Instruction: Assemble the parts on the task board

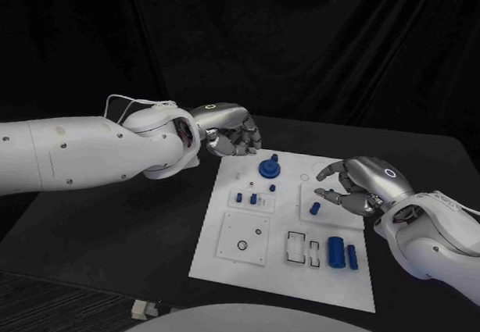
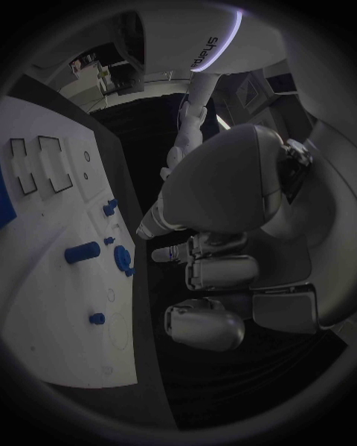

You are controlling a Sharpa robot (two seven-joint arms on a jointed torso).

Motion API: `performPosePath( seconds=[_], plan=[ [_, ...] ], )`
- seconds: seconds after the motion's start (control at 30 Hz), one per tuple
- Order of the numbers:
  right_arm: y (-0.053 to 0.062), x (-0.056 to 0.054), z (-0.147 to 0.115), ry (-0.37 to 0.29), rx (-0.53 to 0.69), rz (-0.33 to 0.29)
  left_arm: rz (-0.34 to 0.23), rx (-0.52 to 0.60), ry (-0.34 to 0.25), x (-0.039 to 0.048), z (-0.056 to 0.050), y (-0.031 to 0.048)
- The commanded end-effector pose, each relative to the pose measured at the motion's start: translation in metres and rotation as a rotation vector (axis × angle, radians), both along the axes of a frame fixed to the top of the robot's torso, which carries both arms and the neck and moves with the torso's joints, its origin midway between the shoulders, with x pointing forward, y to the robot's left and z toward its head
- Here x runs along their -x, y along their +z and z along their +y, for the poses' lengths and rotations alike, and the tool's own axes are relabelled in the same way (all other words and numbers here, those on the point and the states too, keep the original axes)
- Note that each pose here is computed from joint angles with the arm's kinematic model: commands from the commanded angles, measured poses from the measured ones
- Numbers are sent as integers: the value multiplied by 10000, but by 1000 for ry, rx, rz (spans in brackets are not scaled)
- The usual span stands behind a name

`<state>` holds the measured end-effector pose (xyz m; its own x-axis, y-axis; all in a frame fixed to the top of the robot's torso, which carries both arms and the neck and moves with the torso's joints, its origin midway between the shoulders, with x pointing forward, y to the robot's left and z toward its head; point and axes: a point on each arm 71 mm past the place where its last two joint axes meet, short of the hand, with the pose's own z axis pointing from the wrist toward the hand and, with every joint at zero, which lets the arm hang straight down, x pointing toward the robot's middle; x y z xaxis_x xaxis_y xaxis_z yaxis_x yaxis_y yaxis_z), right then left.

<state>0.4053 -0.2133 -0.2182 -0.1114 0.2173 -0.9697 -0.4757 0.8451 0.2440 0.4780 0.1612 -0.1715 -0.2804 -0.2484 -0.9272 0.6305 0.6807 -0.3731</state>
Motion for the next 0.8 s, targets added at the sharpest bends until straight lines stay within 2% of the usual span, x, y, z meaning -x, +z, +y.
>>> performPosePath(
  seconds=[0.03,0.2,0.47,0.57,0.8],
  plan=[
    [104,-5,49,31,-34,-51,-65,27,-64,45,-15,14],
    [218,-42,110,48,-43,-81,-38,-18,-107,80,-34,-72],
    [275,-56,147,67,-54,-104,-147,-182,-244,150,-213,-228],
    [283,-60,136,69,-61,-116,-152,-219,-264,127,-299,-277],
    [252,-49,118,75,-71,-124,-135,-273,-262,30,-454,-384]
  ],
)
